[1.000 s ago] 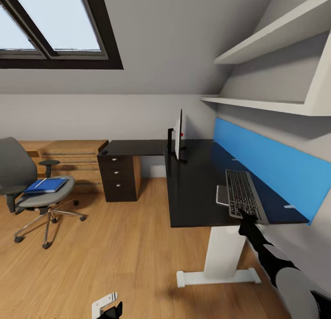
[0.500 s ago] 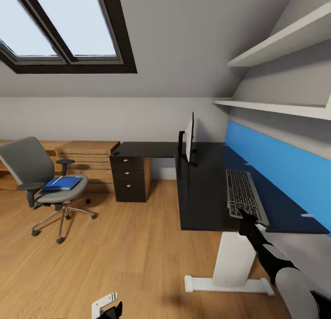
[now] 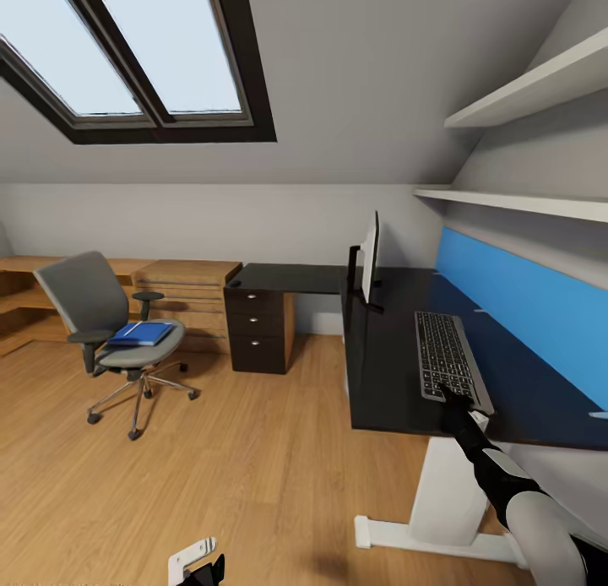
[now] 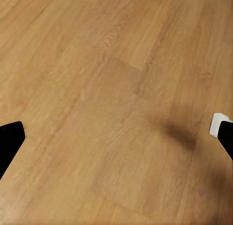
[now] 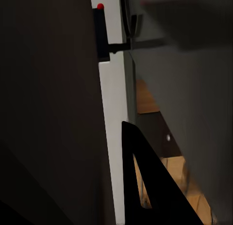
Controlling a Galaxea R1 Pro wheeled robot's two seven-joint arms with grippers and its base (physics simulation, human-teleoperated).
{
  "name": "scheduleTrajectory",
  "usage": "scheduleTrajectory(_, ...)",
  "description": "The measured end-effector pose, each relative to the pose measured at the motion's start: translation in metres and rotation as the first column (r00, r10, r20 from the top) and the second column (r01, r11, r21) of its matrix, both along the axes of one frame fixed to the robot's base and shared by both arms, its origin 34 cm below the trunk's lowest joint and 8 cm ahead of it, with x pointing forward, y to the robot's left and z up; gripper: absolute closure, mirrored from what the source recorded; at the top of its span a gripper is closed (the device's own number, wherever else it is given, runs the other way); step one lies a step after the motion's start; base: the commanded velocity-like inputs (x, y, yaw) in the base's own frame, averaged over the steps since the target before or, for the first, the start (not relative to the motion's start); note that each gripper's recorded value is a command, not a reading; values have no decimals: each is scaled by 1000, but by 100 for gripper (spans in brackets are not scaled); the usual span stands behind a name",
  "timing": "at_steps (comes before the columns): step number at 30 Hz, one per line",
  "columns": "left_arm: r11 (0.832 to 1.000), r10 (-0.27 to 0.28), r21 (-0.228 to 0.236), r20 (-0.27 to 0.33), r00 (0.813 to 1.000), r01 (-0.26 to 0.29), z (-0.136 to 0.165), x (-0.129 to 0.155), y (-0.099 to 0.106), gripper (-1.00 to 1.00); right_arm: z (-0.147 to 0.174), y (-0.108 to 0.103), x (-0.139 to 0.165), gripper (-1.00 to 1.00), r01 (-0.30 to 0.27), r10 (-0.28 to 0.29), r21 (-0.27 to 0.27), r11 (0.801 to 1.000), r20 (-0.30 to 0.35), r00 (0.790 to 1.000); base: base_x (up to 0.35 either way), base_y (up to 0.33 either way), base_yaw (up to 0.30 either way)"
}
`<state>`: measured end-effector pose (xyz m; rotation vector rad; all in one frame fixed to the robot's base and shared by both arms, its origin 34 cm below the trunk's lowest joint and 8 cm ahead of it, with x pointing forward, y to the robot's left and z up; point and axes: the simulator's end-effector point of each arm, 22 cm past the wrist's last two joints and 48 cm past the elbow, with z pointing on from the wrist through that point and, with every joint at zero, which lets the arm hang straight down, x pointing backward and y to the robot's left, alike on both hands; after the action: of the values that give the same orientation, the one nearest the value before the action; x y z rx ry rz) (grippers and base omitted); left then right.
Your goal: In the bedroom, organize the workspace by keeping the computer under the desk, ensuring the monitor is on the desk, placing the keyboard on the desk next to the monitor, placing the mouse on the desk next to the keyboard, moving the folder from the swivel chair onto the desk next to the mouse, stacking the notebook on top of the folder with the pen on top of the notebook, and positioning the swivel chair next to the desk.
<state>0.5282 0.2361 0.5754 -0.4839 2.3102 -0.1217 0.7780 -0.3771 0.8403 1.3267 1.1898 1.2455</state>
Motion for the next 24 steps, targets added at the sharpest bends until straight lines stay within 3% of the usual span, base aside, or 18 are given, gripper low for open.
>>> scheduleTrajectory(8, 1000, 0, 0, 6, 1000, 0, 2, 1, 0, -100, 5, 0, 0, 100, 0, 0, 0, 1000, 8, 1000, -80, 0, 130)
scheduleTrajectory(24, 1000, 1, -1, 7, 1000, -1, 3, 2, 0, -100, 6, -1, 0, 100, -10, 10, 0, 1000, 9, 1000, -308, 0, 8)
